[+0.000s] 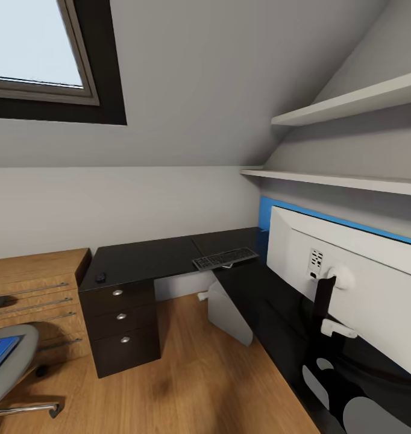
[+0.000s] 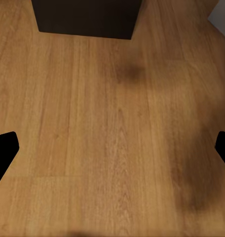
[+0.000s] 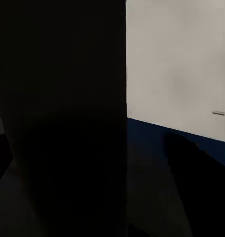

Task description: In the bedroom, organize the workspace by keeping the computer under the desk, ensuring the monitor is on the desk, placing the keyboard on the desk next to the monitor, placing the mouse on the desk next to the keyboard, moving the folder from the swivel chair onto the desk next to the mouse, stacking the notebook on top of the folder with the pen on top of the notebook, and positioning the swivel chair next to the desk.

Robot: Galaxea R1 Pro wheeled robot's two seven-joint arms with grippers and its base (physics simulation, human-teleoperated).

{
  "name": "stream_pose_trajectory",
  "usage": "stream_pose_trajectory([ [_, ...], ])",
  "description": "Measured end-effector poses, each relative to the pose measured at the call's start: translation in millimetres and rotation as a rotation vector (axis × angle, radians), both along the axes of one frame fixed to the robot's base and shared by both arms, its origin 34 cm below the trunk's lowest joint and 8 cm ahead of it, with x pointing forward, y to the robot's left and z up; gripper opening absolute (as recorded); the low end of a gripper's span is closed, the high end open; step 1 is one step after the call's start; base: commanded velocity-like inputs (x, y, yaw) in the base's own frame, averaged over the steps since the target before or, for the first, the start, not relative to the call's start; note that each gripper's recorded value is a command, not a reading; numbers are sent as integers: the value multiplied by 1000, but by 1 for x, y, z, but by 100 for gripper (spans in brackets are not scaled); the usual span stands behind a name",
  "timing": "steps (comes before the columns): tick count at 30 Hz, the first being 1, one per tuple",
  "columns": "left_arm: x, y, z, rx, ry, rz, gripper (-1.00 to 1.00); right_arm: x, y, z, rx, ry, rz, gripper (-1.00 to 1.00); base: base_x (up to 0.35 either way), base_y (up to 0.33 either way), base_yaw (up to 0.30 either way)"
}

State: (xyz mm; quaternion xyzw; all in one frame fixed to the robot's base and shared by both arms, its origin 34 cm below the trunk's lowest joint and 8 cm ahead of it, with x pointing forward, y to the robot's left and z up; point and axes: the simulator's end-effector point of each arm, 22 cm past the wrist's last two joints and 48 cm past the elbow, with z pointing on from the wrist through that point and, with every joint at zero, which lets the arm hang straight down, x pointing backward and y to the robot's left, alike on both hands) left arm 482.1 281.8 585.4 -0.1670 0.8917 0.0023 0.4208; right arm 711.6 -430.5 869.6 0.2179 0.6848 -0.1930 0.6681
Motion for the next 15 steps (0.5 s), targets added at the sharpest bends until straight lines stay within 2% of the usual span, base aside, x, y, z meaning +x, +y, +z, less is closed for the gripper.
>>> stream_pose_trajectory([
  [12,0,1,0,1,0,0,100,1,2,0,-5,3,7,100,-1,-67,0],
  [15,0,1,0,1,0,1,100,2,2,0,-7,4,10,100,-164,-3,0],
])
